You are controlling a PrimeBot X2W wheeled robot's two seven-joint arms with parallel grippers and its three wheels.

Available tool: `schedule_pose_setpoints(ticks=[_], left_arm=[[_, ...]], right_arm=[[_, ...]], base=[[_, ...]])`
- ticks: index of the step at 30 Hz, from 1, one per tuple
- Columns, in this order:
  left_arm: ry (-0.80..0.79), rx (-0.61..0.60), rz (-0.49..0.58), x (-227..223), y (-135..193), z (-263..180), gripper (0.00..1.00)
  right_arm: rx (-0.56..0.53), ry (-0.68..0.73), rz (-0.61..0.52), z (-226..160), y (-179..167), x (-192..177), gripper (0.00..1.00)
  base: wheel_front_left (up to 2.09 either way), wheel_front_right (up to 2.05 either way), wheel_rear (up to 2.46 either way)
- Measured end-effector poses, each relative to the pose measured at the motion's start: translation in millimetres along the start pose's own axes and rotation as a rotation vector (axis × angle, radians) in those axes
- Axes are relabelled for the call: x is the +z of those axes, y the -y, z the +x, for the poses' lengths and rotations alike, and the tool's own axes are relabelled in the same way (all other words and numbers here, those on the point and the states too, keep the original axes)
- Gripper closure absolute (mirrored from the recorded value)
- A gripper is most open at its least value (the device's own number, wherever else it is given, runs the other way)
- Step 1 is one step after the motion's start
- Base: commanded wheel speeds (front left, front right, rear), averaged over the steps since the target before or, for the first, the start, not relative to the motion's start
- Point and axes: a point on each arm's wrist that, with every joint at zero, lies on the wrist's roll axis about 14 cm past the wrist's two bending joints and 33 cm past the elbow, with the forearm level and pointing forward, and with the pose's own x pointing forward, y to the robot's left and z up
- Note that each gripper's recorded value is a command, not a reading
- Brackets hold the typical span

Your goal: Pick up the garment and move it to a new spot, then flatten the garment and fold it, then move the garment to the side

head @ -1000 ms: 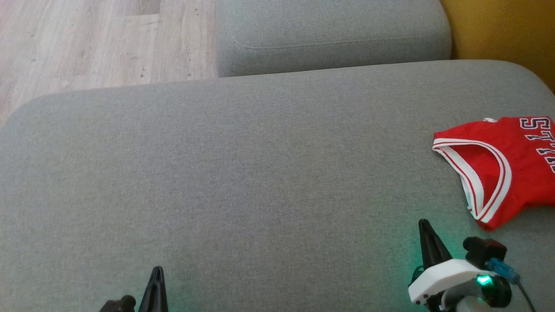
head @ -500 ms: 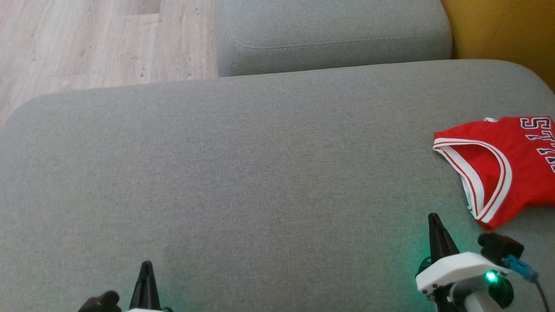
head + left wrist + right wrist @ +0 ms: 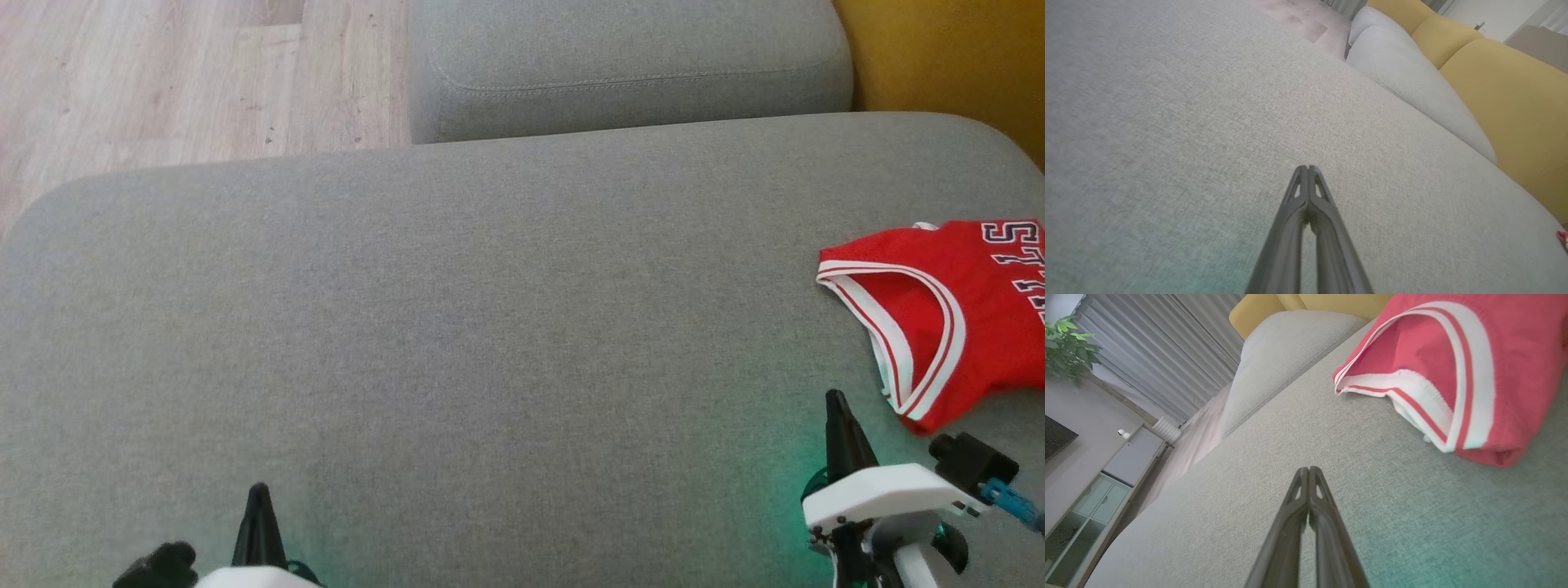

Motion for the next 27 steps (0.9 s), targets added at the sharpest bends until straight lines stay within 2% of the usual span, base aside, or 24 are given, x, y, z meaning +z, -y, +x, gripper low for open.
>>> schedule_pose_setpoints(ticks=[27], left_arm=[[0.021,-0.028,-0.309,21.6,7.4,8.5,1.00]], right_arm=[[0.000,0.047,0.300,4.0,-1.7,22.4,1.00]], base=[[0.00,0.00,0.00]])
